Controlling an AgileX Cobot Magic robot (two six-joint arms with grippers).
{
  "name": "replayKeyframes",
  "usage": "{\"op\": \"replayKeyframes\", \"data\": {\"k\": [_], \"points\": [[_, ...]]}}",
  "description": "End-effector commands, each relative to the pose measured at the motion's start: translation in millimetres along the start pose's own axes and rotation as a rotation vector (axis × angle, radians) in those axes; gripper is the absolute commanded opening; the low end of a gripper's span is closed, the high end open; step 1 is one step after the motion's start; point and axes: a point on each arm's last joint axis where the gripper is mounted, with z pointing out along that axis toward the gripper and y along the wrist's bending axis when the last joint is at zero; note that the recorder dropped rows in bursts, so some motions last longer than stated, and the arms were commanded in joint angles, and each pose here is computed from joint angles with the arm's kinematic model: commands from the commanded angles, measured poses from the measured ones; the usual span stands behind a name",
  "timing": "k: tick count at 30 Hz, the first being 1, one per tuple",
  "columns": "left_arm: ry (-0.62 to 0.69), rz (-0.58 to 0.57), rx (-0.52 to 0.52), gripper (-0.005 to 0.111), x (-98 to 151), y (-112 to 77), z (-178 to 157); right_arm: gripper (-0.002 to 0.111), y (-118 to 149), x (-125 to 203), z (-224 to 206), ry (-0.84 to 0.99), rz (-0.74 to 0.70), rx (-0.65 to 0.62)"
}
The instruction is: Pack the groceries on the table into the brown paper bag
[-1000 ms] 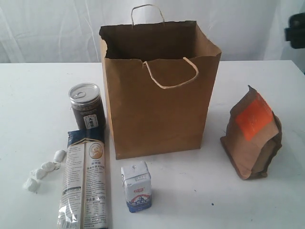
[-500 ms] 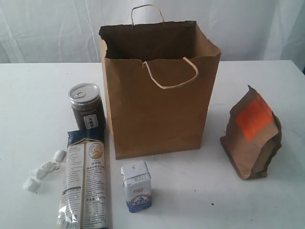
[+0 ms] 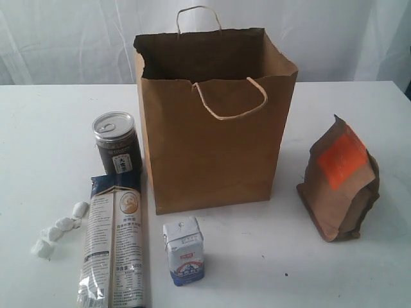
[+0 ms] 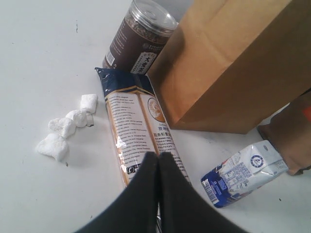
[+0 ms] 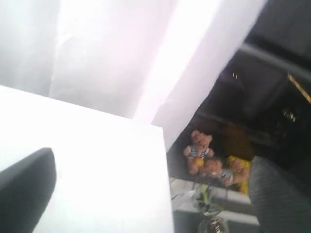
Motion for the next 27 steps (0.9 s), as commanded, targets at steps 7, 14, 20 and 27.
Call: {"op": "replayKeyframes", "data": {"k": [7, 14, 20, 27], "points": [[0.006, -0.008, 0.012, 0.0, 1.3, -0.3, 0.0, 0.105, -29.1, -11.8, -36.4, -0.028, -0.029, 0.234], [0.006, -0.008, 0.012, 0.0, 1.3, -0.3, 0.0, 0.105, 9.9, 8.5, -41.7, -0.072, 0.1, -0.084], [0.006, -0.008, 0.012, 0.0, 1.3, -0.3, 0.0, 0.101, 41.5, 80.6, -36.5, 0.072, 0.618, -0.118], [0.006, -0.008, 0.012, 0.0, 1.3, -0.3, 0.0, 0.0, 63.6, 140.3, -57.2, 0.519, 0.561, -0.154]]}}
